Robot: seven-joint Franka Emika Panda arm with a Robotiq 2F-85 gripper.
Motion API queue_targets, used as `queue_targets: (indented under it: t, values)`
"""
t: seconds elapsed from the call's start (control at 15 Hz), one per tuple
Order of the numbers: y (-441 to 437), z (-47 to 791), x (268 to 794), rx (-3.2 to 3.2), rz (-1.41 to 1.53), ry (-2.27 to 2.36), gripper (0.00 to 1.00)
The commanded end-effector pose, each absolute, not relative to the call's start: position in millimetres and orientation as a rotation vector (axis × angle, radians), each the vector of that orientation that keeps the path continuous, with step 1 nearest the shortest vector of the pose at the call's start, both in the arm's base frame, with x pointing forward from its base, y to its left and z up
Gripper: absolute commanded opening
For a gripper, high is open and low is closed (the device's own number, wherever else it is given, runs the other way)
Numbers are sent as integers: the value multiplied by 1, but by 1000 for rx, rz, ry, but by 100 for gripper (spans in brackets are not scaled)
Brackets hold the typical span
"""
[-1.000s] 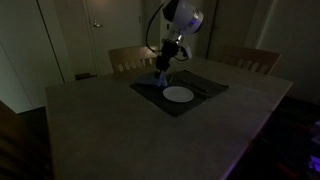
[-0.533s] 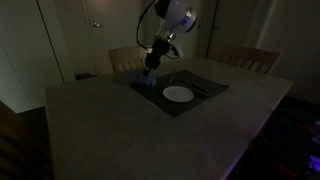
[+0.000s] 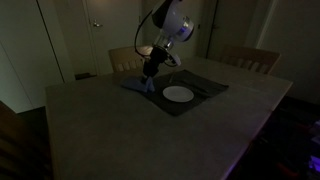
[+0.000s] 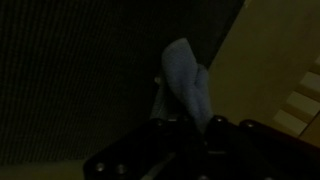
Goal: Use the towel to wipe the plate
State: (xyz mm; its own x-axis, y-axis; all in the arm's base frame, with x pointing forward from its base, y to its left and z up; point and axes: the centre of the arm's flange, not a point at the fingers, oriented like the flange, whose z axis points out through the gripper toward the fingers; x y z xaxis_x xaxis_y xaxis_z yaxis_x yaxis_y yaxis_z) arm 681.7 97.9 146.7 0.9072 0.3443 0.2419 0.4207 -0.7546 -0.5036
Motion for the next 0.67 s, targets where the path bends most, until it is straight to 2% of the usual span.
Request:
queue_targets:
  t: [0.0, 0.47, 0.53, 0.6]
  values:
    - [95, 156, 687, -2489, -212, -546, 41]
    - [97, 181, 694, -2466, -227, -576, 92]
    - [97, 182, 694, -2462, -229, -578, 98]
    - [97, 183, 694, -2464, -245, -583, 100]
